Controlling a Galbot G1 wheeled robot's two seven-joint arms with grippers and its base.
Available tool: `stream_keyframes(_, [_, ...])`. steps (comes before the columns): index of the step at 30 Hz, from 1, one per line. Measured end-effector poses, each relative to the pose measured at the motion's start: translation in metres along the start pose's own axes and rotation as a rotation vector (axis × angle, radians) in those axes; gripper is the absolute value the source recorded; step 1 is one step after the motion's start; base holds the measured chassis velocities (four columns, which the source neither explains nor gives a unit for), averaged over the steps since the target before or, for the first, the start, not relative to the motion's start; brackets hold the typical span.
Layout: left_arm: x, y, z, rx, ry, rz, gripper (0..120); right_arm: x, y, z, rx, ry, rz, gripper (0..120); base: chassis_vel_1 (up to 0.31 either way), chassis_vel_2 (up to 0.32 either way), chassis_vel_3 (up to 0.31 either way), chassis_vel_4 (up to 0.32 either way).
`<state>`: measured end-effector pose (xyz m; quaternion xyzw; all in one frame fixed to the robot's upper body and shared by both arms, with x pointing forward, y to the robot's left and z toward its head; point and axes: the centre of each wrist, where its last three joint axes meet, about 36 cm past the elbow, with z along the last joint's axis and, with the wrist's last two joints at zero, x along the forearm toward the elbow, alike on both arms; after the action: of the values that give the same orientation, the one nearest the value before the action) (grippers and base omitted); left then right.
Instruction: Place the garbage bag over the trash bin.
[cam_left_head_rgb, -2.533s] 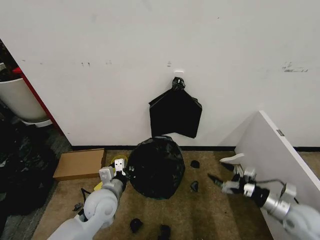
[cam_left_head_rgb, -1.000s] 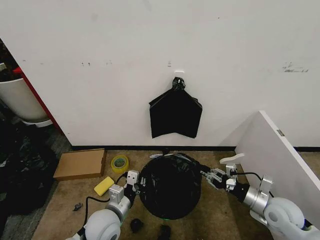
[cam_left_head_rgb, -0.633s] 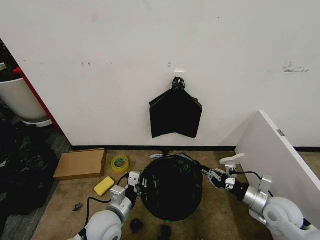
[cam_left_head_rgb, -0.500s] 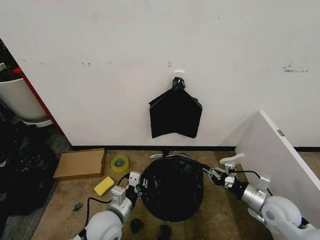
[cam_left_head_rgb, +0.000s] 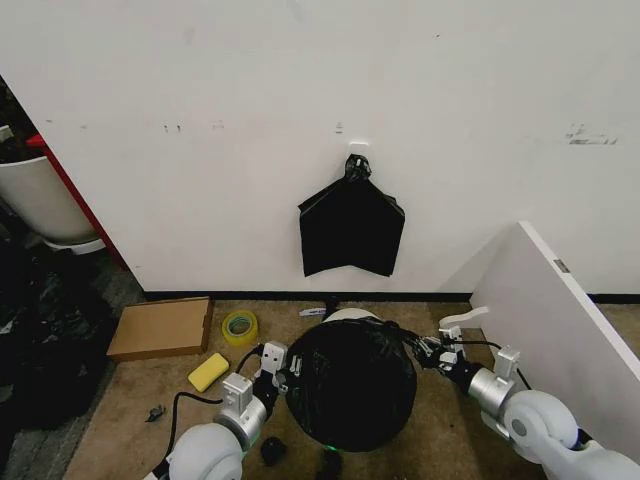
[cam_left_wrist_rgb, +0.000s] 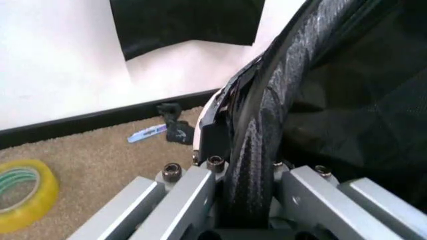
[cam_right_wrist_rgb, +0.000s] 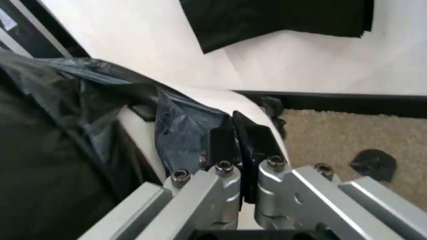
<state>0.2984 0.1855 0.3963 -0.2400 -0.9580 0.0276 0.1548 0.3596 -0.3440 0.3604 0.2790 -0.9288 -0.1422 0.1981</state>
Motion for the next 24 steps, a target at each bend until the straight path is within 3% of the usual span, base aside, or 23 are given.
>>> stream_keyframes(10, [-0.005, 0.005, 0.006, -0.009, 0.006, -0.015, 0, 0.011, -0.018, -0.011, 0.02, -0.031, 0.014, 36, 0.0, 0.0, 0.0, 0.0])
stream_keyframes(14, [-0.007, 0.004, 0.007, -0.004, 0.004, -0.035, 0, 0.009, -0.019, -0.023, 0.015, -0.065, 0.1, 48, 0.0, 0.0, 0.0, 0.0])
stream_keyframes(18, [-0.013, 0.006, 0.008, 0.039, 0.017, -0.101, 0, 0.009, 0.006, -0.051, -0.015, -0.111, 0.277, 67, 0.0, 0.0, 0.0, 0.0])
stream_keyframes(20, [-0.015, 0.006, 0.01, 0.047, 0.021, -0.108, 0, 0.009, 0.011, -0.056, -0.023, -0.103, 0.31, 70, 0.0, 0.0, 0.0, 0.0])
stream_keyframes(24, [-0.016, 0.002, 0.008, 0.063, 0.028, -0.119, 0, 0.008, 0.018, -0.062, 0.0, -0.069, 0.368, 88, 0.0, 0.0, 0.0, 0.0])
